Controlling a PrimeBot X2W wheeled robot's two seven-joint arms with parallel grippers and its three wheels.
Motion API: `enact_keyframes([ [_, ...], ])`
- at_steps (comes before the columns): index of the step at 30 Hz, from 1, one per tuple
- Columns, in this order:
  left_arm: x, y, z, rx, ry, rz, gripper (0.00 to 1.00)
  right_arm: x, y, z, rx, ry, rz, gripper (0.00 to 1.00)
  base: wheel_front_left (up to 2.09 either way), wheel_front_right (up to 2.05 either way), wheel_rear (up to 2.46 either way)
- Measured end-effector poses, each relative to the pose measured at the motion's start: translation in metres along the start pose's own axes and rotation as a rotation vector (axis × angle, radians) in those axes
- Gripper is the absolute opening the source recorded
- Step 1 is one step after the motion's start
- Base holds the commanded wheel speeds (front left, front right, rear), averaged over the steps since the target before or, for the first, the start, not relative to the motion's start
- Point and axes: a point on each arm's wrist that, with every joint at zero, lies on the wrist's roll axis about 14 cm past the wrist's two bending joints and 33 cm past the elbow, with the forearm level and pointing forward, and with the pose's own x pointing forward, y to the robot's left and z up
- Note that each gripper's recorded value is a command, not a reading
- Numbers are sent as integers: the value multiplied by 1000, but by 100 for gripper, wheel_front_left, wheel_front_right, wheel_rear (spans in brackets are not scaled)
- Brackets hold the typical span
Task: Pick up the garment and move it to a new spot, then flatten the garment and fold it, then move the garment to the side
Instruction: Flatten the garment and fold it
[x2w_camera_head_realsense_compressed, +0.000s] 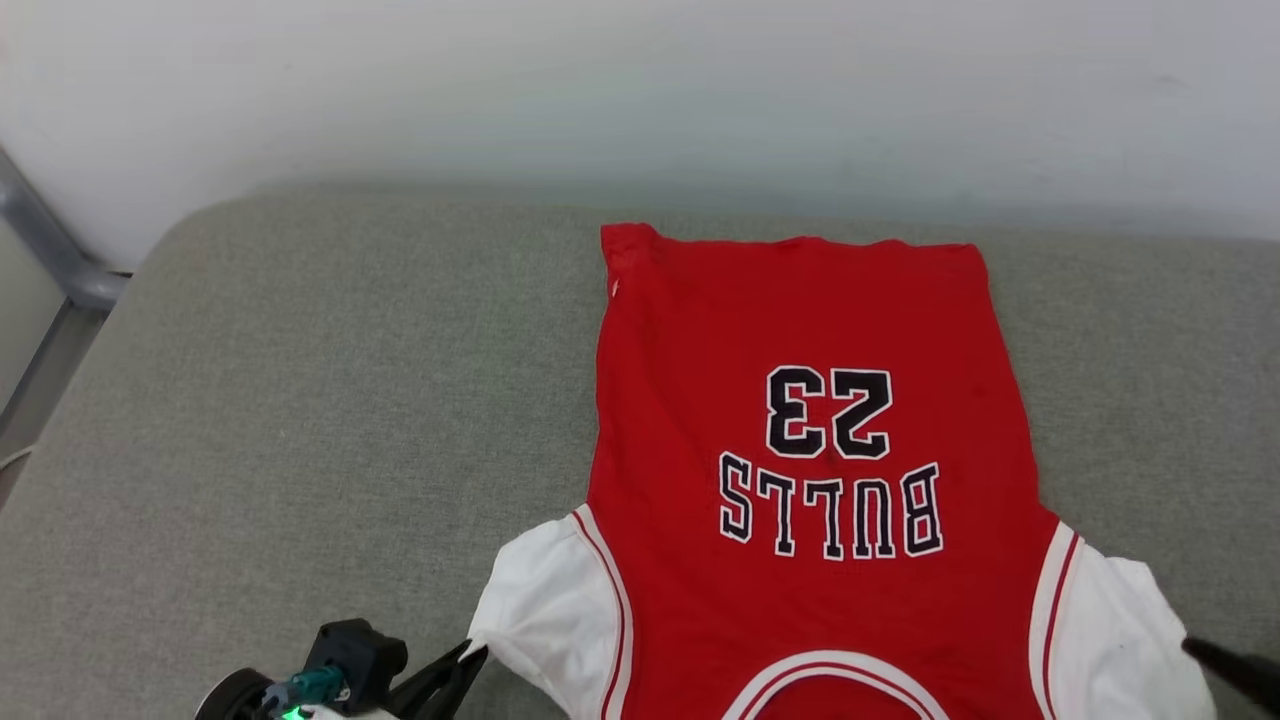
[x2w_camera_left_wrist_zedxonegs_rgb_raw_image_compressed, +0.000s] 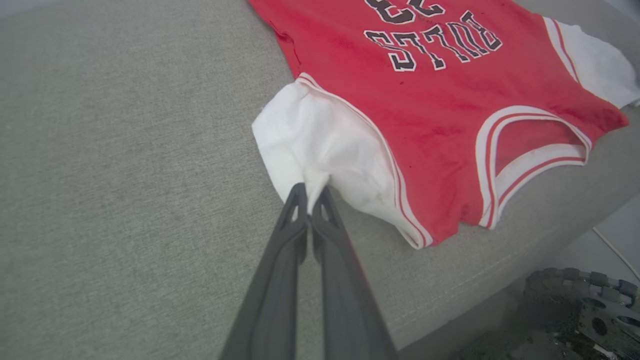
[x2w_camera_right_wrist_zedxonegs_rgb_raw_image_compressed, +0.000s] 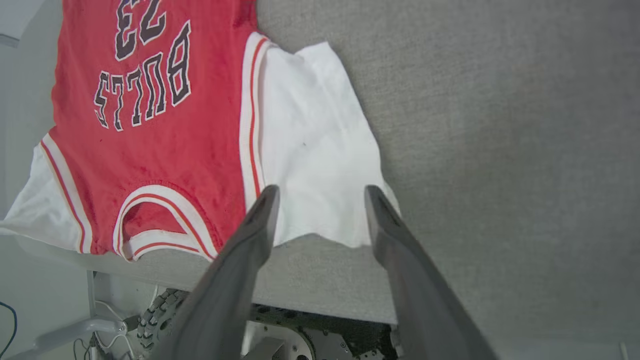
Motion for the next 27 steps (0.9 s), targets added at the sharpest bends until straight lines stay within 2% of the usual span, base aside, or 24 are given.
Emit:
enact_keyframes([
  [7, 10, -10, 13, 4, 70, -62, 0, 23, 44, 72, -157, -13, 44, 100, 0, 0, 0],
  [14, 23, -15, 18, 3, 131, -106, 0, 75, 87, 135, -253, 34, 60, 100, 0, 0, 0],
  [21, 39, -5, 26, 11, 120, -88, 0, 141, 105, 173, -271, 100, 4, 100, 0, 0, 0],
  [27, 48, 5, 21, 1, 138, -58, 0, 196, 104, 192, -271, 144, -76, 100, 0, 0, 0],
])
